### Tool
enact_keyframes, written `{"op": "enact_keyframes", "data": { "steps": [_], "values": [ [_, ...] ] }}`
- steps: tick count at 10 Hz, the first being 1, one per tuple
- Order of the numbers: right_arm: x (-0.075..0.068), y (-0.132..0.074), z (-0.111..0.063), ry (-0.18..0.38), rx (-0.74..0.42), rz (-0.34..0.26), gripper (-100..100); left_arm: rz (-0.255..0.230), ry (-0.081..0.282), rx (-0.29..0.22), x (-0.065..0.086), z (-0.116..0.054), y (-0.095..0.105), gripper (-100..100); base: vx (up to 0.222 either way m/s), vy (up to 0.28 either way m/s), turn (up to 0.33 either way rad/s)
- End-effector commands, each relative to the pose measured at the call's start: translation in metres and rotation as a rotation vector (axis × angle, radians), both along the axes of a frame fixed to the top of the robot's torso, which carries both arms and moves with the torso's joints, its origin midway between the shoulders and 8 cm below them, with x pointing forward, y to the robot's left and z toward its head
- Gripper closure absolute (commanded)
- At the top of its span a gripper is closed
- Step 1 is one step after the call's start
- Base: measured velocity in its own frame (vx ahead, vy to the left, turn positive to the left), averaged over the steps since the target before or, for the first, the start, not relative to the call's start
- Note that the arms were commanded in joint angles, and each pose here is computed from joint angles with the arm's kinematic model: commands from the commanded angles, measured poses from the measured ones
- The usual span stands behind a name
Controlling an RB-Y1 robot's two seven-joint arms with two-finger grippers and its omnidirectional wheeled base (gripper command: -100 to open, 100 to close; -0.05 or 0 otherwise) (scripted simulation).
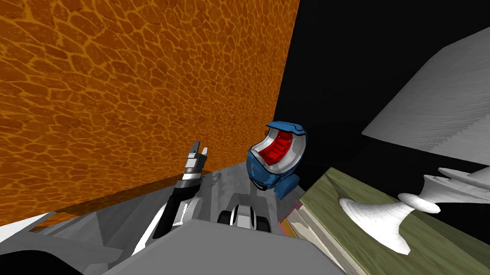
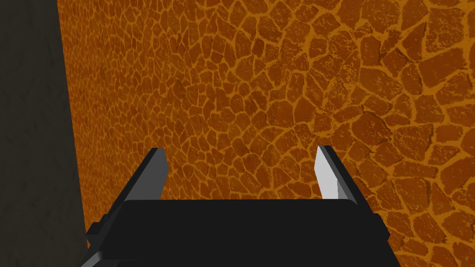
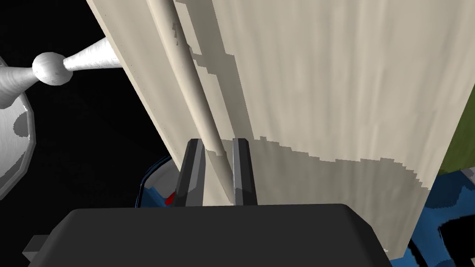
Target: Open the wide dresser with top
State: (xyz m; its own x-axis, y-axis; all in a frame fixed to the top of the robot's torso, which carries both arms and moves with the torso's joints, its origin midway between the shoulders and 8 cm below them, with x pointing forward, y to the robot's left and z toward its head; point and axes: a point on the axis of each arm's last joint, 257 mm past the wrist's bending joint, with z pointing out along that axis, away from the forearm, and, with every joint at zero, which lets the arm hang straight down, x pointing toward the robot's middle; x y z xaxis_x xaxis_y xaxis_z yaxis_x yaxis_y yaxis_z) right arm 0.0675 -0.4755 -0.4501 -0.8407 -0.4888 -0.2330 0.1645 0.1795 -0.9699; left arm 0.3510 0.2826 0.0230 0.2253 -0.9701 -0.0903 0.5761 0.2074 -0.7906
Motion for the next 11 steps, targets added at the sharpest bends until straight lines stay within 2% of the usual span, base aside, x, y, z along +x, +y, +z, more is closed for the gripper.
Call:
{"op": "enact_keyframes", "data": {
  "steps": [1, 3, 5, 6, 8, 9, 11],
  "values": [
    [0.014, -0.032, -0.005, 0.021, -0.006, -0.012, 100, 0.0, 0.0, 0.0, 0.0, 0.0, 0.0, 0, -0.215, 0.22, 0.17],
    [0.019, -0.034, -0.005, 0.008, -0.002, -0.024, 100, 0.0, 0.0, 0.0, 0.0, 0.0, 0.0, 0, -0.117, 0.124, 0.017],
    [0.036, -0.061, -0.005, 0.012, -0.009, -0.039, 100, 0.0, 0.0, 0.0, 0.0, 0.0, 0.0, 0, -0.085, 0.106, 0.107],
    [0.034, -0.063, -0.005, 0.012, -0.006, -0.05, 100, 0.0, 0.0, 0.0, 0.0, 0.0, 0.0, 0, -0.12, 0.122, 0.056],
    [0.048, -0.091, -0.001, 0.016, -0.017, -0.072, 100, 0.0, 0.0, 0.0, 0.0, 0.0, 0.0, 0, -0.143, 0.145, 0.123],
    [0.049, -0.093, -0.001, 0.009, -0.013, -0.082, 100, 0.0, 0.0, 0.0, 0.0, 0.0, 0.0, 0, -0.129, 0.127, 0.056],
    [0.067, -0.122, 0.008, 0.003, -0.028, -0.105, 100, 0.0, 0.0, 0.0, 0.0, 0.0, 0.0, 0, -0.137, 0.168, 0.105]
  ]
}}
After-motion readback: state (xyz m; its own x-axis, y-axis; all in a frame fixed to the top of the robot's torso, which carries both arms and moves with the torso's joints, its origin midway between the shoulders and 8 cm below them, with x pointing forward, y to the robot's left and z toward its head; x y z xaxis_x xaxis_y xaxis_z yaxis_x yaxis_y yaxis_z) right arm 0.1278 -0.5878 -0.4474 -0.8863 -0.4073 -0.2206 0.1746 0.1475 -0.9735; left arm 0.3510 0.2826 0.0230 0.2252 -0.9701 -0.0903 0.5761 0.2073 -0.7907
